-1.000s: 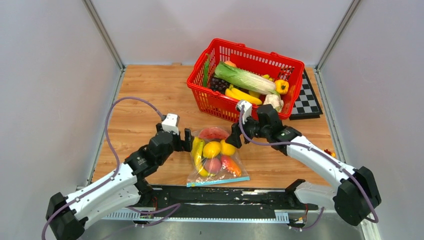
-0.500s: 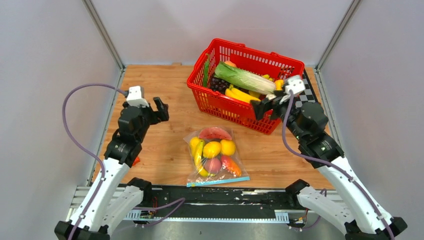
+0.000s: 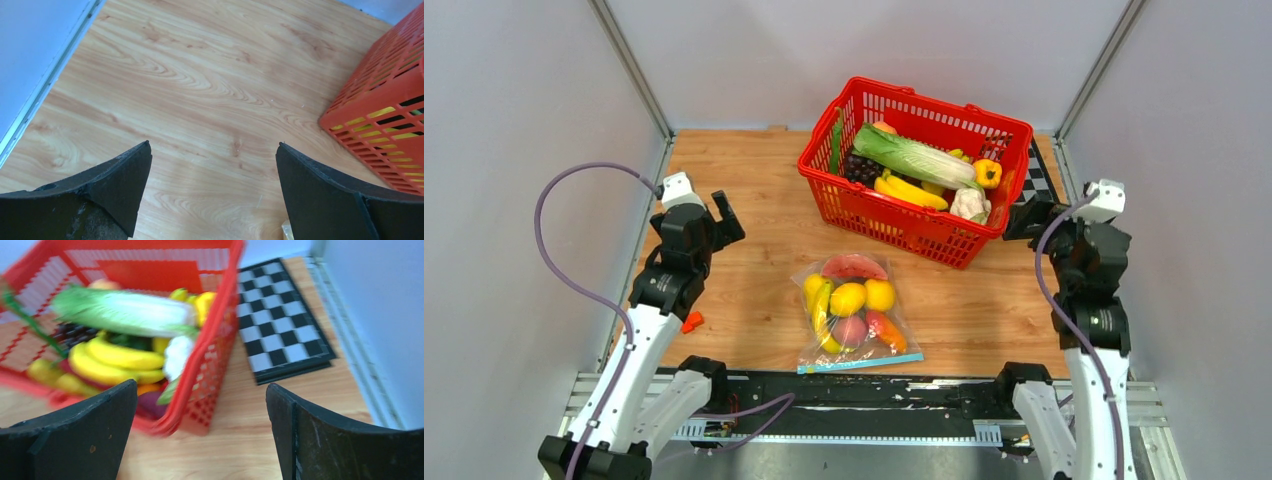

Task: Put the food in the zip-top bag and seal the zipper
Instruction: Reset both arms

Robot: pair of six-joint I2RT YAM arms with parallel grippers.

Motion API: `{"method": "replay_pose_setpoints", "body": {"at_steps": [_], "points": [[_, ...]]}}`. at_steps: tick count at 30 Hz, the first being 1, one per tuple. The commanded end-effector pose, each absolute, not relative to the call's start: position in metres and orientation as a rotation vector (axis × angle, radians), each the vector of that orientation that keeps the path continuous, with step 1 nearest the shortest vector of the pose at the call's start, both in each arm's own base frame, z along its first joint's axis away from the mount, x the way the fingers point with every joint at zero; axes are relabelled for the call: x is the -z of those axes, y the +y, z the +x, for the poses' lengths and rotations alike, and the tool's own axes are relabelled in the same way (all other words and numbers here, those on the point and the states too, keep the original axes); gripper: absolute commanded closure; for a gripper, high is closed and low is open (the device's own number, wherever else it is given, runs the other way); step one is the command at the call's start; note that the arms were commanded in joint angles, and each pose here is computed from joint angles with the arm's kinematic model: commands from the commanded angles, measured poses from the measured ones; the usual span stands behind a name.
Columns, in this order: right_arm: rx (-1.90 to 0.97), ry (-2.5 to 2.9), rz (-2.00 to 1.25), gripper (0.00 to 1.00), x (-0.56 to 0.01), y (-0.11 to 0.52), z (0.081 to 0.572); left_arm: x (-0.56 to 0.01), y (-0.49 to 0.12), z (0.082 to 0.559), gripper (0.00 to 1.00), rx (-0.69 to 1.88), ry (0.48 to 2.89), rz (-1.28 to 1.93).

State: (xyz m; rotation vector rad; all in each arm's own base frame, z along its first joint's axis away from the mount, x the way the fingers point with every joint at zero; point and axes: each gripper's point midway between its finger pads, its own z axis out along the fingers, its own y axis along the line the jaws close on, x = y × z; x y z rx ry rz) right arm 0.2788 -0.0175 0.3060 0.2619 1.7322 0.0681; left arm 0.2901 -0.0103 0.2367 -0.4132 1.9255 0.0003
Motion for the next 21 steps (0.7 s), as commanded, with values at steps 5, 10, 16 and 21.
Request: {"method": "replay_pose_setpoints", "body": {"at_steps": [5, 10, 16, 21], "points": [[-0.391, 1.617, 0.104, 0.00, -0.308, 0.039, 0.256, -0.275, 0.002, 0.277, 0.00, 0.016, 1.781, -0.473], [-0.341, 1.655, 0.115, 0.00, -0.305, 0.032, 0.259, -0.281, 0.004, 0.276, 0.00, 0.018, 1.761, -0.488], [-0.396, 1.679, 0.100, 0.00, -0.297, 0.040, 0.259, -0.275, 0.004, 0.276, 0.00, 0.019, 1.762, -0.506], [-0.395, 1.663, 0.091, 0.00, -0.297, 0.041, 0.257, -0.272, 0.002, 0.275, 0.00, 0.040, 1.765, -0.512]]}}
